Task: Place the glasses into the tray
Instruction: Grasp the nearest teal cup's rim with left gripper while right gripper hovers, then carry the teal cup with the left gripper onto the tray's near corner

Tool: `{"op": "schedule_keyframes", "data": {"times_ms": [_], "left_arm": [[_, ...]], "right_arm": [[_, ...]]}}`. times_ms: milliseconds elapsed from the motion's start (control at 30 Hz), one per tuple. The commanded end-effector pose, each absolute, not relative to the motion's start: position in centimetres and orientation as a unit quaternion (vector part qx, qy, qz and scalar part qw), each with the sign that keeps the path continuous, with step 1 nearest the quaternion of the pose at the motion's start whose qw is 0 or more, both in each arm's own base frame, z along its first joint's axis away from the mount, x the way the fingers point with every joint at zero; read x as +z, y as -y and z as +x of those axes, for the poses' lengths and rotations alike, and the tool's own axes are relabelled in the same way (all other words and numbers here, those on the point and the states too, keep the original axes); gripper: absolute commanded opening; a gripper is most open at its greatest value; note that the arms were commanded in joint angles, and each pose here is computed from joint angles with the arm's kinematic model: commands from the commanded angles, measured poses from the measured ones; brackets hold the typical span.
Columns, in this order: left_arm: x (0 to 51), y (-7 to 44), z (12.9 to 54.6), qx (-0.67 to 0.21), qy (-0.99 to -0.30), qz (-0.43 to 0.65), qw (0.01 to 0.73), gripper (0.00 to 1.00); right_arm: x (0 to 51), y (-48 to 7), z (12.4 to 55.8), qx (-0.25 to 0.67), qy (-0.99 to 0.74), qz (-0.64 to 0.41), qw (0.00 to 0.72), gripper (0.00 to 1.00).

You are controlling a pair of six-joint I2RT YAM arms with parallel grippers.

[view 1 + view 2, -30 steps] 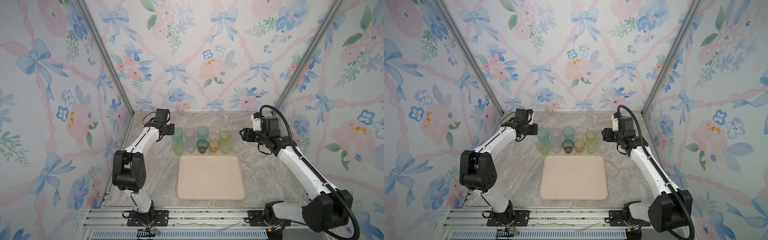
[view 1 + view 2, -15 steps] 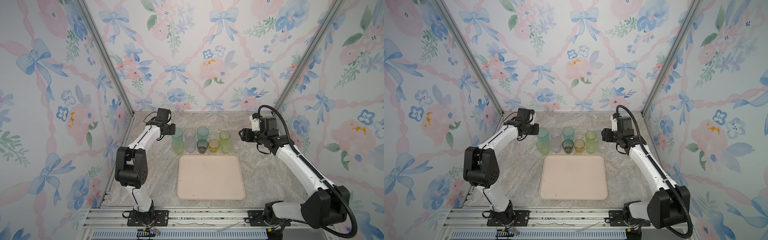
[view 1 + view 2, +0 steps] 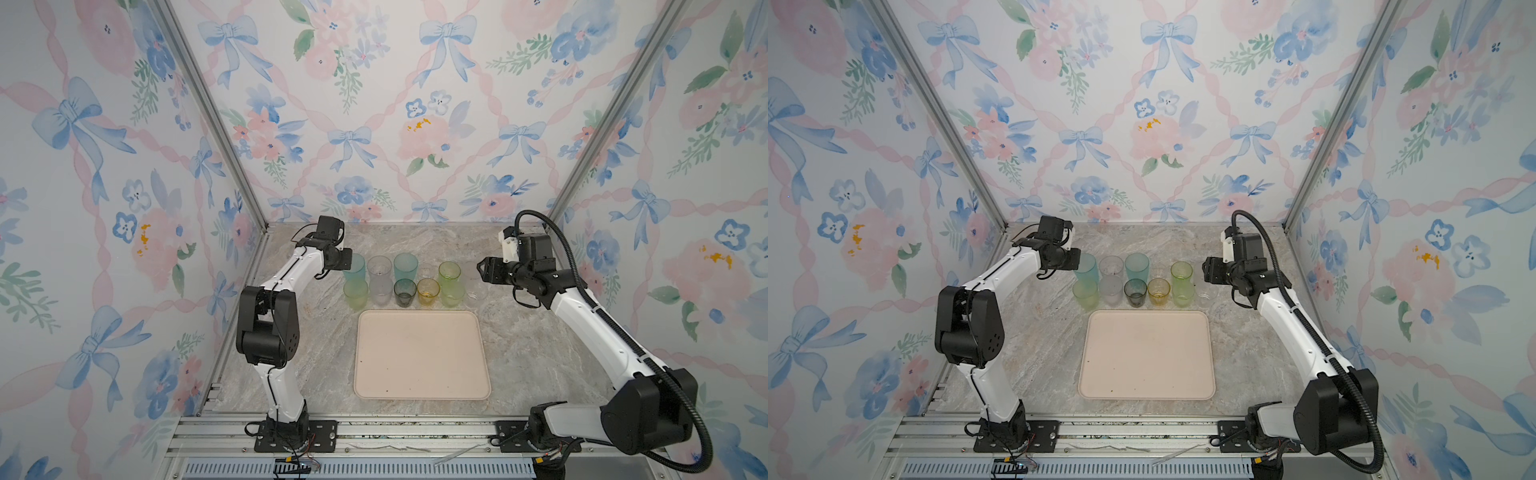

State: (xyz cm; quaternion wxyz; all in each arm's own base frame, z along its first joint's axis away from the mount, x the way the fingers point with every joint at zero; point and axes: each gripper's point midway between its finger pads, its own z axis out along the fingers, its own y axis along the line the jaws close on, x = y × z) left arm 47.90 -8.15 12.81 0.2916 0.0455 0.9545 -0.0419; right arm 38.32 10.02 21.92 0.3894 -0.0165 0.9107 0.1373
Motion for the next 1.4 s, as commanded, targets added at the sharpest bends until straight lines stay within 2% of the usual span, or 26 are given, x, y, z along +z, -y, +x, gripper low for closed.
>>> {"op": "schedule_keyframes", "data": {"times_ms": [0,167,400,533,667,800,1033,1133,1367], "left_arm": [[12.5,8.0,48.2,-0.032,-0.956,0.054,0.286,0.00],[13.9,7.1,48.2,-0.013,-0.952,0.047,0.303,0.00],[22.2,5.5,47.5,0.013,-0.921,0.032,0.389,0.00],[28.2,5.8,44.9,0.014,-0.892,0.037,0.450,0.00],[31.6,7.3,41.2,-0.014,-0.874,0.056,0.482,0.00],[30.7,9.6,36.6,-0.065,-0.886,0.079,0.452,0.00],[27.4,14.5,27.7,-0.102,-0.907,0.153,0.379,0.00],[26.0,15.0,25.2,-0.100,-0.918,0.169,0.346,0.00],[21.5,15.1,22.0,-0.073,-0.944,0.182,0.267,0.00]], "right_arm": [[23.1,-10.4,38.9,0.141,-0.905,-0.016,0.402,0.68],[23.1,-10.4,38.8,0.143,-0.905,-0.015,0.400,0.68],[23.8,-10.6,38.3,0.152,-0.901,-0.015,0.407,0.68],[23.8,-11.0,37.8,0.155,-0.900,-0.018,0.406,0.68],[23.9,-11.6,37.1,0.159,-0.899,-0.022,0.407,0.68],[24.2,-12.5,36.5,0.161,-0.899,-0.032,0.407,0.68],[24.1,-14.9,34.9,0.158,-0.901,-0.065,0.399,0.68],[24.0,-15.8,34.3,0.157,-0.901,-0.074,0.397,0.68],[23.8,-17.6,33.0,0.157,-0.901,-0.096,0.392,0.68]]}}
